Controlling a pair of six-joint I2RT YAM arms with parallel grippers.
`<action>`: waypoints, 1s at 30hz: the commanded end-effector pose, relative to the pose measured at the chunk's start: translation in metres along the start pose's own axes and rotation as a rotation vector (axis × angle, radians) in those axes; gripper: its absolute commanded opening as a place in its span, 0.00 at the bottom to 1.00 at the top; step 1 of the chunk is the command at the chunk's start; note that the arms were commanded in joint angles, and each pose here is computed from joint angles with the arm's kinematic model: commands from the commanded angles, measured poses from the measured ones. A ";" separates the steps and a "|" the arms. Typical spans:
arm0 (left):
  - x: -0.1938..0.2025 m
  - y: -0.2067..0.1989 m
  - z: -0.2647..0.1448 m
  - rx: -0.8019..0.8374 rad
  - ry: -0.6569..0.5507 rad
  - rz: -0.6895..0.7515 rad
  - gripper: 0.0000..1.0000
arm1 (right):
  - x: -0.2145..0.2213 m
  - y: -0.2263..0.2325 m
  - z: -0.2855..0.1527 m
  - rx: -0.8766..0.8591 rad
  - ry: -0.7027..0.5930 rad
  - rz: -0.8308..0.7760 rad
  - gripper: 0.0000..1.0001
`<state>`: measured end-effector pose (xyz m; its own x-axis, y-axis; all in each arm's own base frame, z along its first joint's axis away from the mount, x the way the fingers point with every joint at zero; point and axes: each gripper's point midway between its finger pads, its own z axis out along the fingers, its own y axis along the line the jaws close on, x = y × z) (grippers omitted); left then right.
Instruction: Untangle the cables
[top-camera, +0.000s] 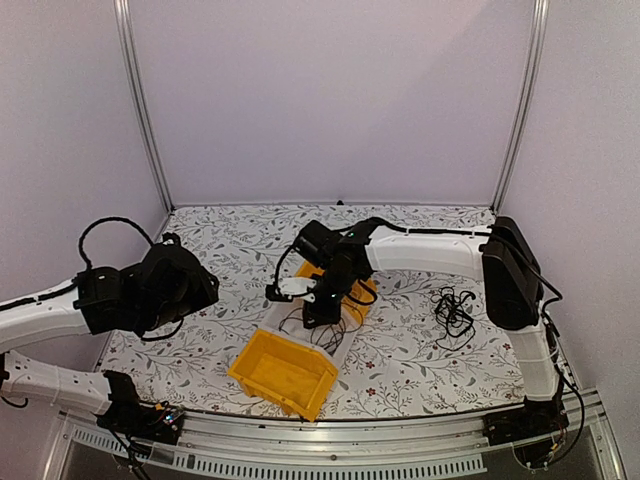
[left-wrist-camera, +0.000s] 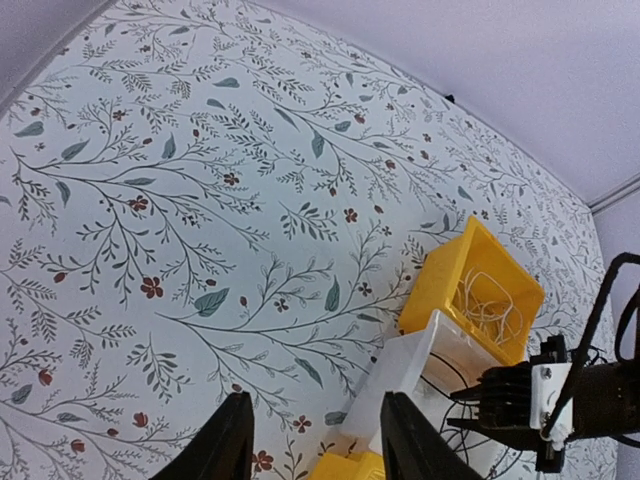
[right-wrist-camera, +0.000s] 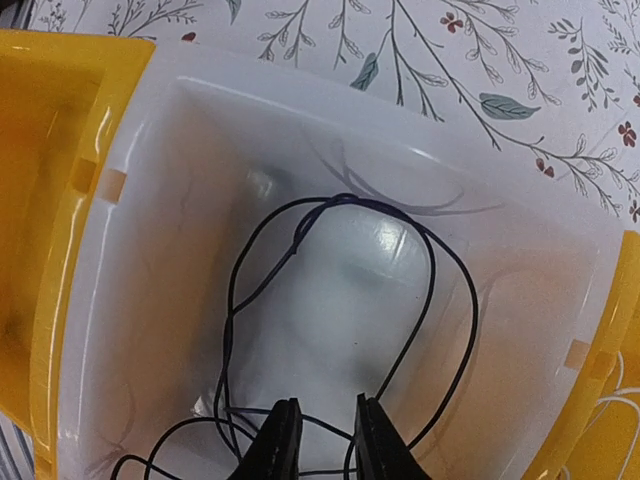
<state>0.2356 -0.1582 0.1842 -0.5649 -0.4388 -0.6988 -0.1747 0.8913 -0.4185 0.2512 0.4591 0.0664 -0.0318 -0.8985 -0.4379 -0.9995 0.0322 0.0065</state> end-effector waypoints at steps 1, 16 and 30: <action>-0.013 -0.015 0.001 0.028 -0.025 0.004 0.47 | 0.010 -0.007 -0.033 0.062 0.036 -0.020 0.25; -0.013 -0.036 0.015 0.055 0.000 0.060 0.49 | 0.053 -0.041 -0.113 0.110 -0.032 0.174 0.28; -0.006 -0.035 0.014 0.066 0.034 0.045 0.49 | 0.089 -0.023 -0.068 -0.147 0.018 0.258 0.32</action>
<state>0.2541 -0.1879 0.1879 -0.6061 -0.3670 -0.7057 -0.0914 0.9134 -0.3966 0.2840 0.3440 0.0989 -0.2845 -0.8710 -0.4006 -0.9565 0.2298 0.1798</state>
